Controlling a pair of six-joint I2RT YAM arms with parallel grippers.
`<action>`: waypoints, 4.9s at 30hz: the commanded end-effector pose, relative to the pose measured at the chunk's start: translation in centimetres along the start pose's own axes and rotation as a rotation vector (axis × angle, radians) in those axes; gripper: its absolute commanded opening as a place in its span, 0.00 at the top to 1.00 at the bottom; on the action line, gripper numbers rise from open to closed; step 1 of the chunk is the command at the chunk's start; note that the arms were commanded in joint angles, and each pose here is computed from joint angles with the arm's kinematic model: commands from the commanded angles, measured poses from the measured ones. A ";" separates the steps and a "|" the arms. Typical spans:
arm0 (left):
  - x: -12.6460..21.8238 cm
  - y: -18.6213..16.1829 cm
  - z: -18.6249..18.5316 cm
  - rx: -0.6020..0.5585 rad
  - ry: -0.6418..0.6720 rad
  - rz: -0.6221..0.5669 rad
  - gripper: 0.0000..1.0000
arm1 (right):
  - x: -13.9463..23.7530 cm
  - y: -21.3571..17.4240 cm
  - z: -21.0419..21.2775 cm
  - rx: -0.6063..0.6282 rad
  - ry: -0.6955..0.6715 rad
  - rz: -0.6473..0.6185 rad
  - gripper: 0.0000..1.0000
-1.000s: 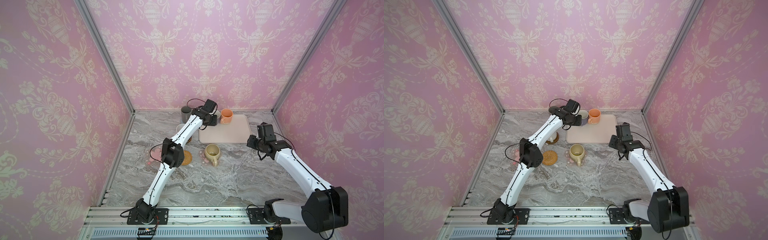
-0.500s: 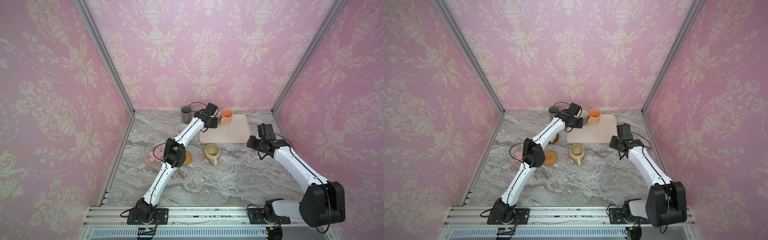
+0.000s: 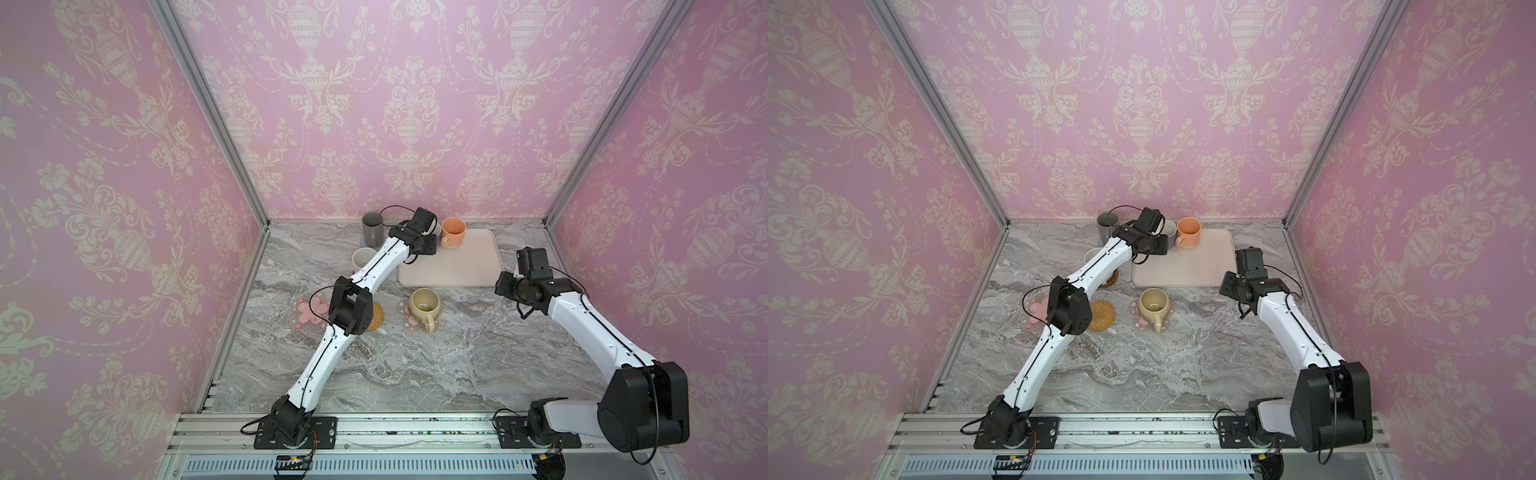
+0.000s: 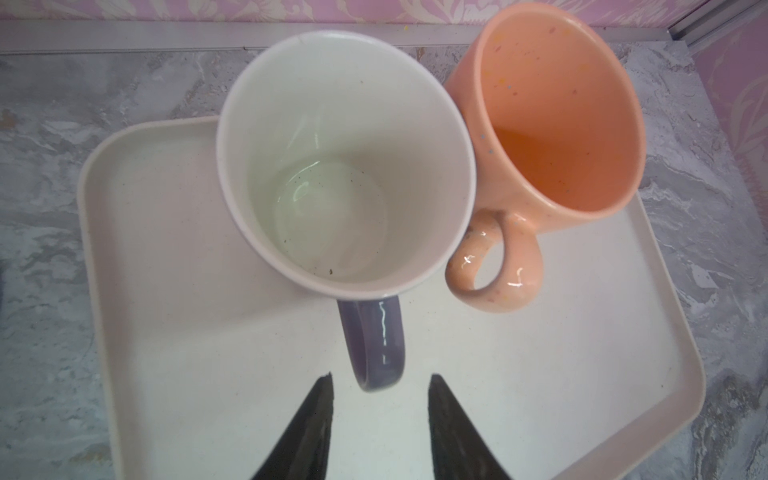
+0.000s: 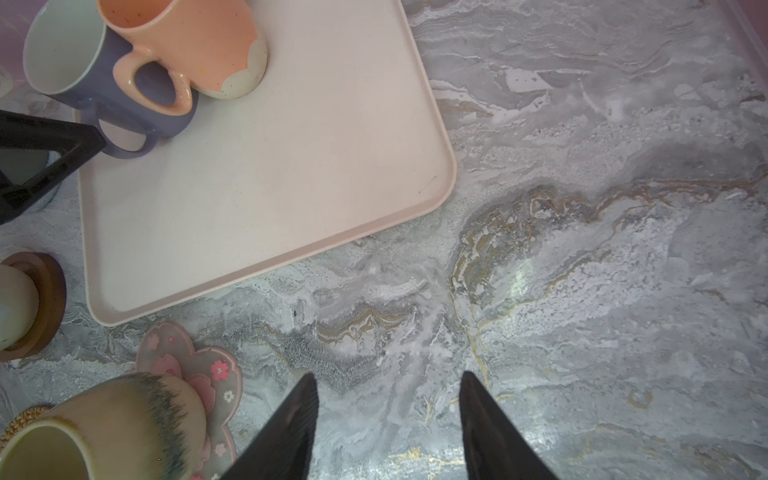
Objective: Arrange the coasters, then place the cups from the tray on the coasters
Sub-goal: 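Lower the left gripper into the lavender-handled mug and grasp its handle, then lift the lavender-handled mug off the tray with the left gripper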
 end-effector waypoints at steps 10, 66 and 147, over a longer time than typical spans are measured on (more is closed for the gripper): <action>-2.8 -0.5 2.1 0.015 0.063 -0.027 0.63 | -0.8 -0.9 -0.2 0.009 0.007 0.035 0.44; 8.7 -5.5 6.1 -0.132 0.114 0.073 0.63 | 1.5 -2.6 0.4 -0.100 0.090 -0.012 0.44; 4.4 -4.7 7.0 -0.093 0.176 0.151 0.70 | 2.1 -3.7 -0.9 -0.097 0.029 -0.037 0.43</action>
Point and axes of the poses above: each gripper's point midway between its finger pads, its own x axis back along the fingers, its own z axis along the line the jaws close on, y = z × x, the point moved 2 cm from there along x, back along the fingers, and after that the axes turned 14 degrees about x, right-handed, at the moved point
